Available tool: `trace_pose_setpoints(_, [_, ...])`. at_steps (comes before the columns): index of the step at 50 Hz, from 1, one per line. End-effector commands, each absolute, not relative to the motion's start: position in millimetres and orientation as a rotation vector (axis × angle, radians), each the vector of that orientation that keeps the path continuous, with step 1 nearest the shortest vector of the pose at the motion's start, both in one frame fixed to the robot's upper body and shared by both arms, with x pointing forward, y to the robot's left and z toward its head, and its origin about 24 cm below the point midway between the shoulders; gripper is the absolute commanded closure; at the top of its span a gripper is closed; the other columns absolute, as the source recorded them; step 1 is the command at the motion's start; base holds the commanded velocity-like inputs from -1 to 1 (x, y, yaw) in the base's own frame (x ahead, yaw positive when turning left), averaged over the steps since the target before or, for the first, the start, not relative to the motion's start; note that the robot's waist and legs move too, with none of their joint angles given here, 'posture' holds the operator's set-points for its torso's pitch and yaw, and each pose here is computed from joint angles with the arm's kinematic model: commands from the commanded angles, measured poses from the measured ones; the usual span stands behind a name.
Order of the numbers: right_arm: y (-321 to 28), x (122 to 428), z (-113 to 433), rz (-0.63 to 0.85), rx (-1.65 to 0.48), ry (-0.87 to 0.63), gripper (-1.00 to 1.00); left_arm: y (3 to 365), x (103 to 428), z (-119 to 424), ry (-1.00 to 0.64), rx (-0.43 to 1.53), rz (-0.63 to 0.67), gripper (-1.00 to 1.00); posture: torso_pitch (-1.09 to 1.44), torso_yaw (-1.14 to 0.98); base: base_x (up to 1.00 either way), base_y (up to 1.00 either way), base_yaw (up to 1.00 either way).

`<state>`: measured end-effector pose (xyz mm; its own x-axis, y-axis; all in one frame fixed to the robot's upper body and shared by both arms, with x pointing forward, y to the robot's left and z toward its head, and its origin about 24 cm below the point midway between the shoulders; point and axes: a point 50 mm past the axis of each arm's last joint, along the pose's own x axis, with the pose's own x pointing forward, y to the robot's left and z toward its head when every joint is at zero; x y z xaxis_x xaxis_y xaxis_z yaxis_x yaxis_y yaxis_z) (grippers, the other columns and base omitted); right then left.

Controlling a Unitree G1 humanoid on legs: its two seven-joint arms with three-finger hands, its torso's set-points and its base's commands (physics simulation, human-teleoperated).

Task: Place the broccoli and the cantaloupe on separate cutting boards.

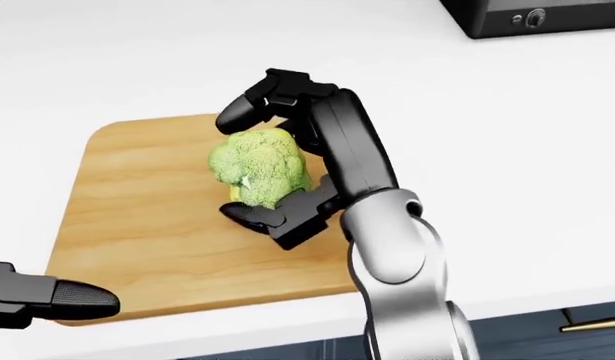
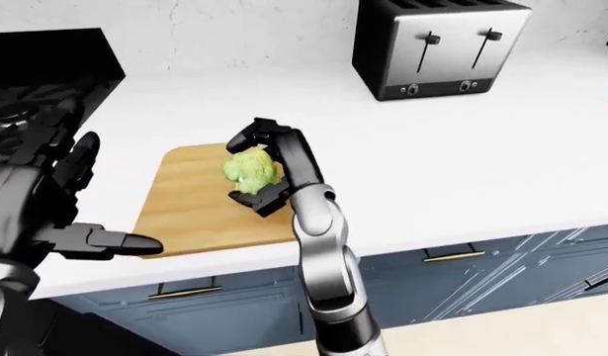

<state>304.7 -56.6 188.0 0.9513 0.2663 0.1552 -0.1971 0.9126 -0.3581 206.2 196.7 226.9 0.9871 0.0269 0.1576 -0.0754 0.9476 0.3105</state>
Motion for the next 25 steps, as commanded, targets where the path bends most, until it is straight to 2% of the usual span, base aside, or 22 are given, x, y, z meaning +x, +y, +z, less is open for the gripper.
trace_pose_setpoints(1, [-53.5,300.4,207.3,0.232,-0.342,-0.304,0.40,196.1,202.3,235.8,-0.215,0.348,0.063,-1.00,0.00,0.00,0.00,0.00,0.00])
trace_pose_setpoints(15, [-52.7,301.0,206.8,0.237,-0.349,-0.304,0.02,195.6,203.0,236.5,-0.215,0.348,0.067,-1.00,0.00,0.00,0.00,0.00,0.00])
trace_pose_setpoints(20, [-53.2,300.1,208.2,0.238,-0.353,-0.307,-0.31,196.6,202.6,237.7,-0.217,0.350,0.066,-1.00,0.00,0.00,0.00,0.00,0.00])
trace_pose_setpoints(23, [-53.8,298.9,208.7,0.238,-0.355,-0.307,-0.44,196.9,202.3,238.1,-0.218,0.351,0.066,-1.00,0.00,0.00,0.00,0.00,0.00])
trace_pose_setpoints(25, [-53.4,298.1,208.9,0.241,-0.357,-0.307,-0.63,197.3,201.7,237.3,-0.218,0.350,0.066,-1.00,0.00,0.00,0.00,0.00,0.00])
